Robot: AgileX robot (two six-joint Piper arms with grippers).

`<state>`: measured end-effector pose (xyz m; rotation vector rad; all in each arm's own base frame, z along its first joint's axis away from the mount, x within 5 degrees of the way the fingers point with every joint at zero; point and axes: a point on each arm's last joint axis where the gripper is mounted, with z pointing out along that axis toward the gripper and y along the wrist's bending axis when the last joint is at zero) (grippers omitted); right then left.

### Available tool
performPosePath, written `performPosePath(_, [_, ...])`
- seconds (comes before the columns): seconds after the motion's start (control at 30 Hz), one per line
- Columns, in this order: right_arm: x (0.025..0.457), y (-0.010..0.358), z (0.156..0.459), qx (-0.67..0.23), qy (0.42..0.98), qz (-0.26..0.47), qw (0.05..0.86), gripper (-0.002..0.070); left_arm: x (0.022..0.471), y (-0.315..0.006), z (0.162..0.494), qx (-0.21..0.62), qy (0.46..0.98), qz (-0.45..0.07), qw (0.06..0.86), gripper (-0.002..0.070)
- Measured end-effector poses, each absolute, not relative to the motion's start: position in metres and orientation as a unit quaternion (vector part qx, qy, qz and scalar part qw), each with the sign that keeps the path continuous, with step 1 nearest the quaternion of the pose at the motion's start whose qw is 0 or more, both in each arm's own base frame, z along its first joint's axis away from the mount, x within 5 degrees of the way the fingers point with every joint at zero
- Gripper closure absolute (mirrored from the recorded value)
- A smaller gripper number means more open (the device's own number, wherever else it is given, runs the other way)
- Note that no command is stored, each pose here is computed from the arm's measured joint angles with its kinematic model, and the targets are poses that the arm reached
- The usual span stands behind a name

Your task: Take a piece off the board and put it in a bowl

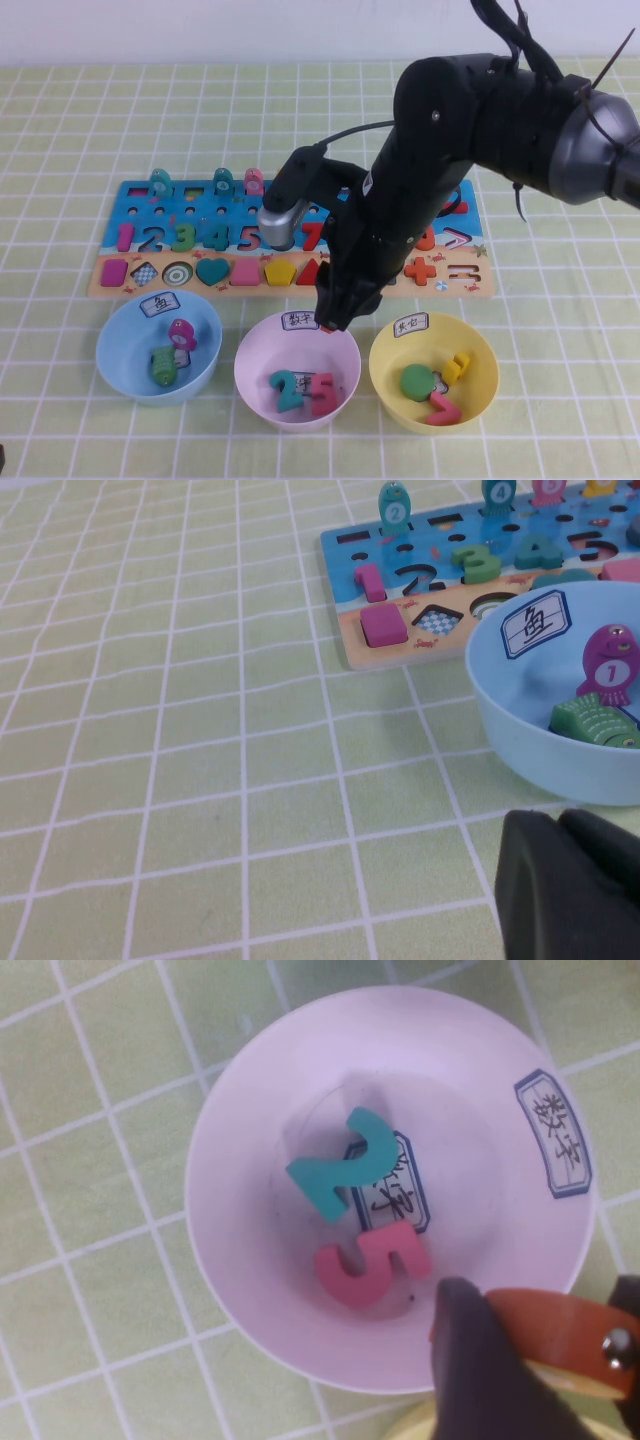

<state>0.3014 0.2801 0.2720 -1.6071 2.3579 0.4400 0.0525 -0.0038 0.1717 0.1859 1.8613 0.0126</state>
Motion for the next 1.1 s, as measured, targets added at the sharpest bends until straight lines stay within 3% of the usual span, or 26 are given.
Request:
performPosePath(0.4, [0.299,0.286,0.273,-0.574,0.791,0.157,0.141,0.0447,0.053,-0.004,0.172,0.08,0.801,0.005,0.594,0.068])
performPosePath(0.63, [0.275,0.34,0.275,-0.643,0.704,0.178,0.243,0.0447,0.053,-0.004,0.172,0.08,0.801,0.005,0.594,0.068])
performPosePath(1.1, [0.293,0.389,0.251,-0.624,0.674,0.258,0.299,0.0447,0.053,-0.004,0.172,0.08,0.801,0.005,0.594,0.068])
